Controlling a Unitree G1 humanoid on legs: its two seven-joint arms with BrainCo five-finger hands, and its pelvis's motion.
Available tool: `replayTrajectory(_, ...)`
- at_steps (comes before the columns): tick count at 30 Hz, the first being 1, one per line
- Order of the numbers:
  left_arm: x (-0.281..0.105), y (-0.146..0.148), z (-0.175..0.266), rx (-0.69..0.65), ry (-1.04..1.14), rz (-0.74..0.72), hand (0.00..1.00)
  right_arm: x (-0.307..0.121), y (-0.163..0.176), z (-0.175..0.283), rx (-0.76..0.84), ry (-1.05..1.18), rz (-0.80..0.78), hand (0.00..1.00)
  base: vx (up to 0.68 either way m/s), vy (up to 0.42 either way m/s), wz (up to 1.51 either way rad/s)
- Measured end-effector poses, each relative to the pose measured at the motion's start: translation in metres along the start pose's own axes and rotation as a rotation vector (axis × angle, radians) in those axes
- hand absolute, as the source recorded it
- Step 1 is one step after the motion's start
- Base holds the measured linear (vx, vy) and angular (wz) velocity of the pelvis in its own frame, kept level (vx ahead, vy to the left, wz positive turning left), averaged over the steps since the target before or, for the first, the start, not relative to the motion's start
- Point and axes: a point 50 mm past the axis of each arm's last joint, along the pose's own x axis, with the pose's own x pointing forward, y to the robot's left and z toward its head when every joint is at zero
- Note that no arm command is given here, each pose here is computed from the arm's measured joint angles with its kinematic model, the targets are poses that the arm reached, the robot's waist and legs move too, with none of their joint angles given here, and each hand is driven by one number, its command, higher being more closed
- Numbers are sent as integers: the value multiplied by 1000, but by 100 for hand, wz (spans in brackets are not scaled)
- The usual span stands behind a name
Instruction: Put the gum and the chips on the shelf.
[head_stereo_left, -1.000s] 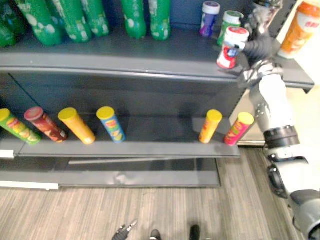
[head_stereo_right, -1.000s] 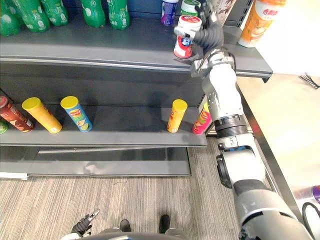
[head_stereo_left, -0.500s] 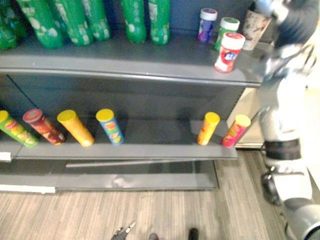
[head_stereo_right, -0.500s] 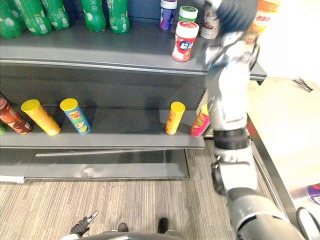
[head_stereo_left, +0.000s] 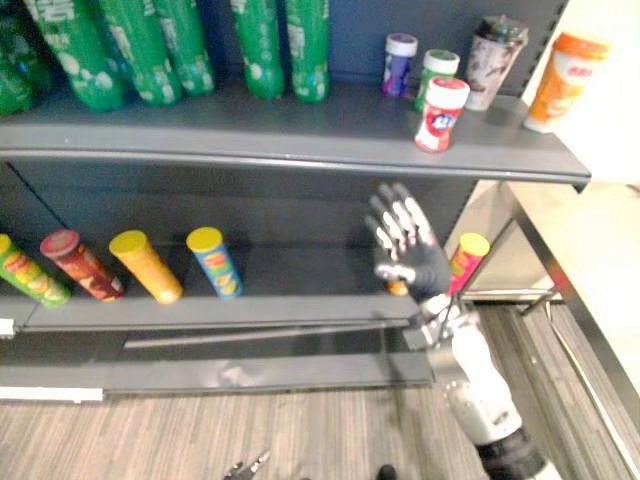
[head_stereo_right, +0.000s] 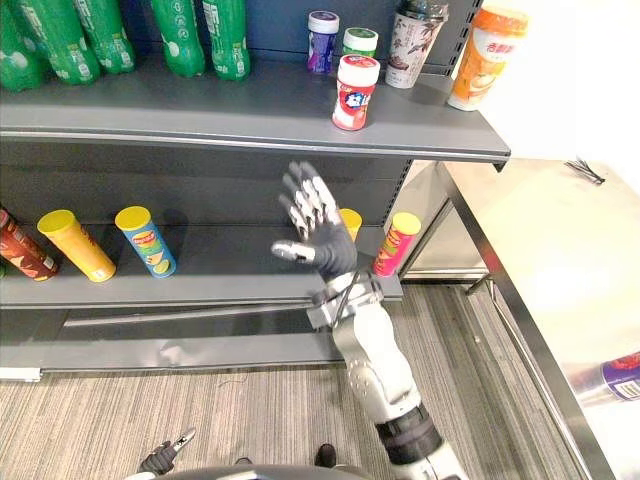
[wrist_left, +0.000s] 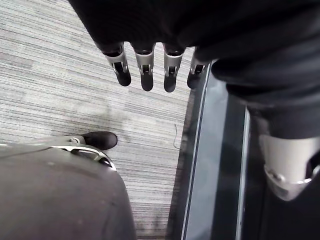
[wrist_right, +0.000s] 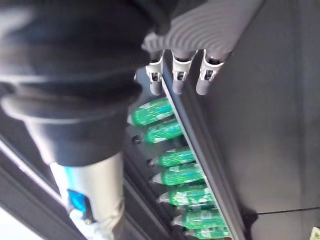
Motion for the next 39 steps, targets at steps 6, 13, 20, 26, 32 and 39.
replayTrajectory(6, 0, 0, -1, -3, -2, 3, 0, -75, -19, -65, 88, 339, -169, 0, -39, -18, -3)
replayTrajectory(13, -1, -2, -5, -7, 7, -6, 0, -161, -63, -110, 61, 693, -471, 0, 0, 0, 0)
replayTrajectory(20, -2, -8, -7, -8, 8, -21, 0, -236, -98, -121, -61, 960, -733, 0, 0, 0, 0)
replayTrajectory(26, -3, -13, -7, -15, -5, -40, 0, -283, -109, -124, -46, 1099, -945, 0, 0, 0, 0)
replayTrajectory(32, -3, -14, -6, -13, -18, -48, 0, -312, -112, -121, -8, 1139, -1128, 0, 0, 0, 0)
replayTrajectory(39, -3, -14, -6, -16, -19, -55, 0, -329, -104, -123, 59, 1141, -1269, 0, 0, 0, 0)
